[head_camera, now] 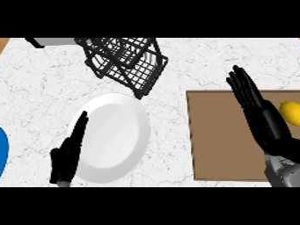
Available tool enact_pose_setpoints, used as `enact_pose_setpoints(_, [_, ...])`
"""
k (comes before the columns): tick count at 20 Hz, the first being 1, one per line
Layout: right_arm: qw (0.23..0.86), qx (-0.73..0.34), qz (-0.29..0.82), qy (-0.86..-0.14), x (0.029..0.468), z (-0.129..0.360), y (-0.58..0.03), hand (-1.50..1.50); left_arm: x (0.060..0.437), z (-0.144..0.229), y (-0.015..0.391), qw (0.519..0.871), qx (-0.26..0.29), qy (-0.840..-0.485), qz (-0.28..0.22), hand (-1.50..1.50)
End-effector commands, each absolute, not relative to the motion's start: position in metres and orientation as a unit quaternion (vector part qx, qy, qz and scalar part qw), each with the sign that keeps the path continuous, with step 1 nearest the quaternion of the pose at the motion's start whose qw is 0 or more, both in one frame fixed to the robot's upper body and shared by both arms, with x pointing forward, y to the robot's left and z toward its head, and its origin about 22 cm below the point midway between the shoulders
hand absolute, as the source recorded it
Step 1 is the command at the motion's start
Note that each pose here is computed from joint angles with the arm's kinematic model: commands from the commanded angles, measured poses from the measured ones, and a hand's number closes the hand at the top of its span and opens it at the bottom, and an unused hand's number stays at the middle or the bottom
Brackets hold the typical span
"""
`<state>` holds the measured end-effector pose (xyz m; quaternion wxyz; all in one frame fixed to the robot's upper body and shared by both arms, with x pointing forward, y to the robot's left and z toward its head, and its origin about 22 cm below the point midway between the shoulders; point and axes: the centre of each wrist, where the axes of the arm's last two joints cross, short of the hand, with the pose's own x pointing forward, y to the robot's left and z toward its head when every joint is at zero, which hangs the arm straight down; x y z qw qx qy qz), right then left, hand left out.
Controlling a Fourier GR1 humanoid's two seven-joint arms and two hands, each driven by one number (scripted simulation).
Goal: Pick the lemon from the tray and place it in the tiered basket
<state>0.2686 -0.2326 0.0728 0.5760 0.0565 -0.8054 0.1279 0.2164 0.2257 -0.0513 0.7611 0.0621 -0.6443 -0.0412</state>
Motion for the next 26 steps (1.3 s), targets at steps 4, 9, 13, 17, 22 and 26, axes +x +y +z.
enact_pose_setpoints(4, [0.606, -0.021, -0.015, -0.795, 0.284, 0.092, -0.374, 1.50, 0.209, -0.053, 0.248, 0.768, 0.113, -0.630, -0.027, 0.00])
enact_pose_setpoints(9, [0.727, -0.198, -0.230, -0.616, 0.244, 0.046, -0.462, -1.50, 0.208, -0.050, 0.246, 0.769, 0.106, -0.630, -0.003, 0.00])
enact_pose_setpoints(13, [0.688, -0.172, -0.341, -0.618, 0.249, 0.067, -0.507, -1.50, 0.203, -0.056, 0.243, 0.778, 0.107, -0.619, -0.007, 0.00])
enact_pose_setpoints(17, [0.712, -0.138, -0.274, -0.632, 0.229, 0.087, -0.555, -1.50, 0.210, -0.048, 0.248, 0.785, 0.109, -0.610, -0.018, 0.00])
enact_pose_setpoints(22, [0.835, -0.110, -0.077, -0.533, 0.226, 0.141, -0.567, -1.50, 0.207, -0.051, 0.235, 0.786, 0.098, -0.610, -0.017, 0.00])
enact_pose_setpoints(26, [0.859, -0.113, 0.055, -0.496, 0.244, 0.173, -0.557, -1.50, 0.218, -0.053, 0.250, 0.781, 0.113, -0.614, -0.015, 0.00])
